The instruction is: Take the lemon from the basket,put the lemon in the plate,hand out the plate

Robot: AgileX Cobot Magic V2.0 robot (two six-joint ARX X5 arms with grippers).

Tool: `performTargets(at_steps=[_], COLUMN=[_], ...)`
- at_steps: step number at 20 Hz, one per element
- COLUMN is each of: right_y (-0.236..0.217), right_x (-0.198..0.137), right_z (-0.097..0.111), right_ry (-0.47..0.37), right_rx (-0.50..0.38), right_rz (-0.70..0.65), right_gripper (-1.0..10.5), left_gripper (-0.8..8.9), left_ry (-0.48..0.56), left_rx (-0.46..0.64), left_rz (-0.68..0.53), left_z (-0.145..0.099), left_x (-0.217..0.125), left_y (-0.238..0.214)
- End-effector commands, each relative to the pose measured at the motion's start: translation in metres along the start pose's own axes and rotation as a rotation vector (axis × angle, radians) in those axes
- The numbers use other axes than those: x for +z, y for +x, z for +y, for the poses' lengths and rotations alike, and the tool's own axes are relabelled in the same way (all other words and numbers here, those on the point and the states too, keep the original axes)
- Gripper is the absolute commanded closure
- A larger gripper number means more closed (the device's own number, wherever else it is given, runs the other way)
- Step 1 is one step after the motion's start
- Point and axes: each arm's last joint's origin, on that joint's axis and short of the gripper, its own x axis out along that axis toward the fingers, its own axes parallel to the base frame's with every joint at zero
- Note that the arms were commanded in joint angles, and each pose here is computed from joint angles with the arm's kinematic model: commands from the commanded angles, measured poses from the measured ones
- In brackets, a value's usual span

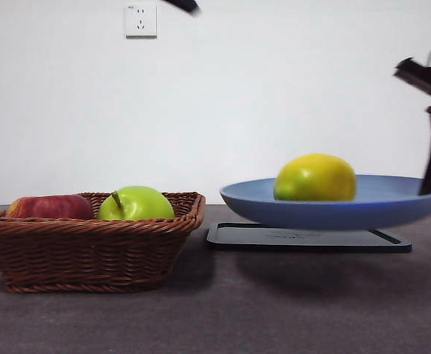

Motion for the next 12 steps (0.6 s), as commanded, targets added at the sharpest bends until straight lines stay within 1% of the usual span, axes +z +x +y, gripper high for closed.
performTargets(at_steps=[1, 4, 7, 9, 11, 12], right_y=[0.002, 0.013, 0.033, 0.051, 0.069, 0.077], right_x=[0.033, 0.073, 0.107, 0.123, 0.135, 0.139], right_z=[0.006, 0.004, -0.004, -0.010, -0.019, -0.022], right_ry=[-0.007, 0.017, 0.044, 0.047, 0.080, 0.083], right_rx=[0.023, 0.014, 0.005, 0.006, 0.003, 0.002], right_rz=[-0.060, -0.068, -0.058, -0.061, -0.053, -0.050], right_gripper=[9.4, 9.4, 9.4, 9.4, 9.4, 9.4], left_gripper=[4.24, 4.24, 4.24, 4.24, 4.24, 4.24], left_ry=[0.030, 0.011, 0.002, 0.001, 0.002, 0.002], left_rx=[0.024, 0.050, 0.063, 0.064, 0.063, 0.063], left_rz=[-0.046, -0.068, -0.058, -0.048, -0.056, -0.061], left_z=[0.003, 0.008, 0.011, 0.011, 0.011, 0.011], left_x=[0.002, -0.004, -0.007, -0.007, -0.007, -0.006], left_y=[-0.023, -0.046, -0.052, -0.051, -0.051, -0.051])
